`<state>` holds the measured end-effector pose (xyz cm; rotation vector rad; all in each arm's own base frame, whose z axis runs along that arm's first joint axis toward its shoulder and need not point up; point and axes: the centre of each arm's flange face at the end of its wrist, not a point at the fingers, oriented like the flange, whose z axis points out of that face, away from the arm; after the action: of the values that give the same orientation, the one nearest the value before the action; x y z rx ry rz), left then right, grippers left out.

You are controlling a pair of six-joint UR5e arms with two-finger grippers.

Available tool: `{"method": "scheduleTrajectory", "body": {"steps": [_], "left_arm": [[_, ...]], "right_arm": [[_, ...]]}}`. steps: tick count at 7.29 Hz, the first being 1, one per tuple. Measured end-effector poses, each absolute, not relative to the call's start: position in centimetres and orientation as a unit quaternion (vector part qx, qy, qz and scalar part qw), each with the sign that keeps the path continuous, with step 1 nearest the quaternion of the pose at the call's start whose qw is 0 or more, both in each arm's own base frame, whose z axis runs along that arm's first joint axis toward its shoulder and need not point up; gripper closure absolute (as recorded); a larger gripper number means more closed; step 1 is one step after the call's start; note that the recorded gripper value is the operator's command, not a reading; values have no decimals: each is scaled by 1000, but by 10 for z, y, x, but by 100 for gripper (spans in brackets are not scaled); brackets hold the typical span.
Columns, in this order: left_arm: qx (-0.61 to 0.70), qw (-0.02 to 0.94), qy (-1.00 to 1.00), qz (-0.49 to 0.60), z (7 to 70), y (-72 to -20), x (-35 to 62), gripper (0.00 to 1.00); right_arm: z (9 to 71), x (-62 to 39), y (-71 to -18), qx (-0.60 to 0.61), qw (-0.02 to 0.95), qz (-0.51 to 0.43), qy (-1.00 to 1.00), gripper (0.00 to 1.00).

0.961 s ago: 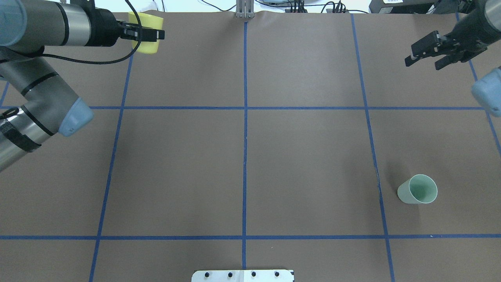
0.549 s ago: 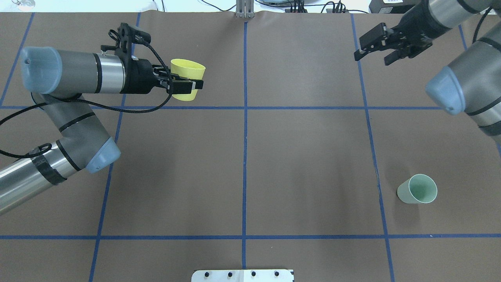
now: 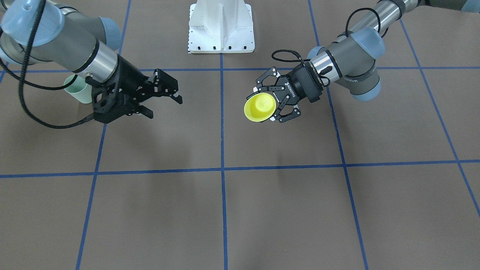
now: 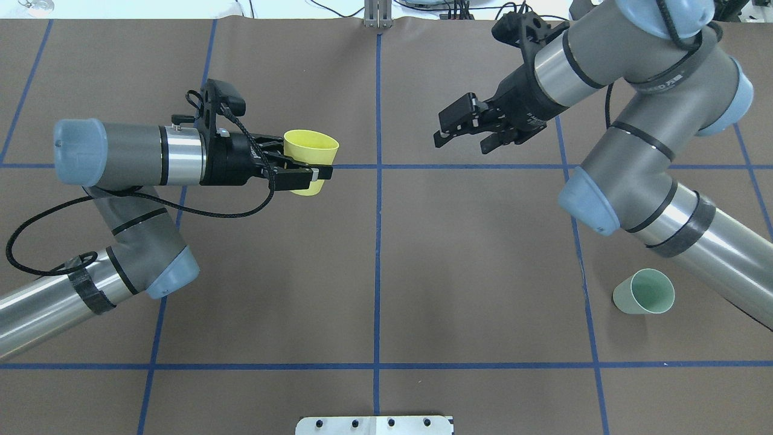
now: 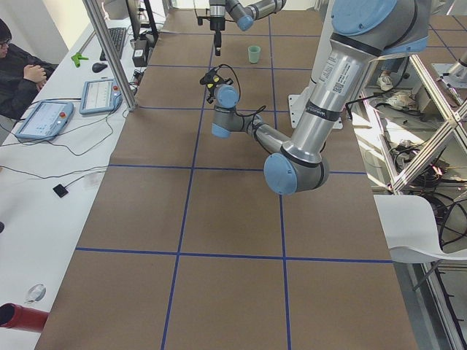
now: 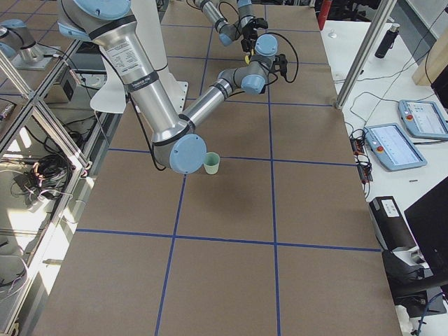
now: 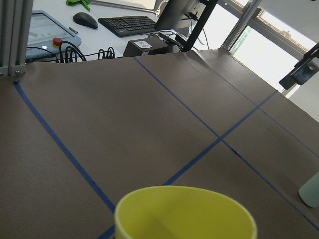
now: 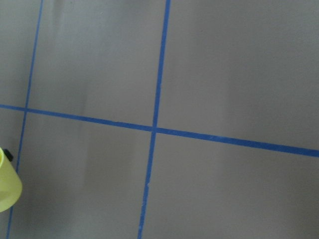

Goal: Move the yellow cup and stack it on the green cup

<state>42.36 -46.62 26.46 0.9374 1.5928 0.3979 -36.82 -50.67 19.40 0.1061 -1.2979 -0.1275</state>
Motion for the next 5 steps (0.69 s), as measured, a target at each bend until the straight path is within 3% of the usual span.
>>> {"method": "scheduleTrajectory", "body": {"steps": [5], "left_arm": [[461, 532, 688, 180, 289, -401, 467, 100]], "right_arm": [[152, -442, -459, -2, 783, -64, -619, 4]]}}
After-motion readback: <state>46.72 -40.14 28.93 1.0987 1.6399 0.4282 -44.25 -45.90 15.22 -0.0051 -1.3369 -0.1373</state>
